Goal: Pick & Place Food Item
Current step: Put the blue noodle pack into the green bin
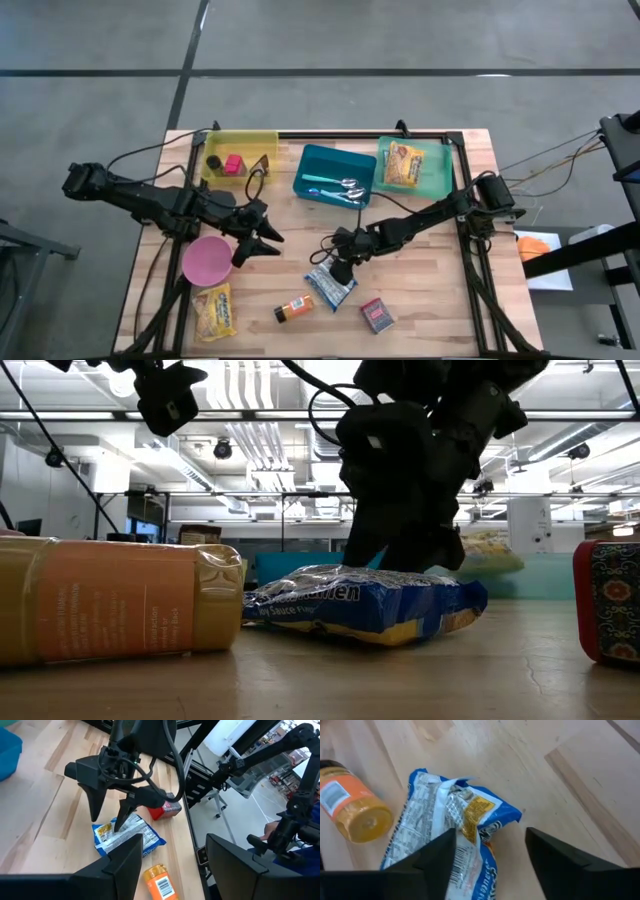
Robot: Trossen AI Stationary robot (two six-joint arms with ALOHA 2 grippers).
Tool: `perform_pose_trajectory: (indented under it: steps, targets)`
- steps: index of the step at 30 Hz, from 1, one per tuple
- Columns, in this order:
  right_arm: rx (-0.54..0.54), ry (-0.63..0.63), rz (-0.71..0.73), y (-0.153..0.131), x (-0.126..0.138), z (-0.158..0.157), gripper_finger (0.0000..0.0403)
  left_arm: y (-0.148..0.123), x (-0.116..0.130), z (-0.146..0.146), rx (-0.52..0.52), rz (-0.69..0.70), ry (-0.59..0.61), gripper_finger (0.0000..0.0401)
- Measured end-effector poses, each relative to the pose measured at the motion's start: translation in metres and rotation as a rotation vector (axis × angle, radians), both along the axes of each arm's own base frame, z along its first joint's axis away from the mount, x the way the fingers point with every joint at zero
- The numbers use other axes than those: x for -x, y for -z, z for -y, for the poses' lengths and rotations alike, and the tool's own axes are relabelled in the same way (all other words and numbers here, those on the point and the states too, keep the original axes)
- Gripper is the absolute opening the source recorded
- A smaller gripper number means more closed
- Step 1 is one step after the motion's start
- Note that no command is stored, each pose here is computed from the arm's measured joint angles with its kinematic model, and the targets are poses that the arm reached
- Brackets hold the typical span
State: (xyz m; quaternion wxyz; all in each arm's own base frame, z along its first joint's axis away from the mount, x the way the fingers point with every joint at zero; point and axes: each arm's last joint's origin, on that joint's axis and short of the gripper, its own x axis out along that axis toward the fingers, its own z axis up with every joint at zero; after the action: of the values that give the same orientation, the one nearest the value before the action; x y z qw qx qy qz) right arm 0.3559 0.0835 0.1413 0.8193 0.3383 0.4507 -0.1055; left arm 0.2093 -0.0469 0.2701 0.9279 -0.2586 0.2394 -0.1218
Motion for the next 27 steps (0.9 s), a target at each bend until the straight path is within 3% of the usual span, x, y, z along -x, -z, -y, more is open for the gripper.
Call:
perform_pose_trajectory:
  steps: [17, 27]
  targets:
    - [-0.012, 0.006, 0.014, 0.0051, 0.0027, 0.0005, 0.0024, 0.0023, 0.001, -0.0002, -0.002, -0.026, -0.001, 0.0222]
    - [-0.033, -0.048, 0.024, 0.0, 0.0009, -0.003, 0.0007, 0.0029, 0.0013, -0.0003, -0.004, -0.035, -0.001, 0.0222]
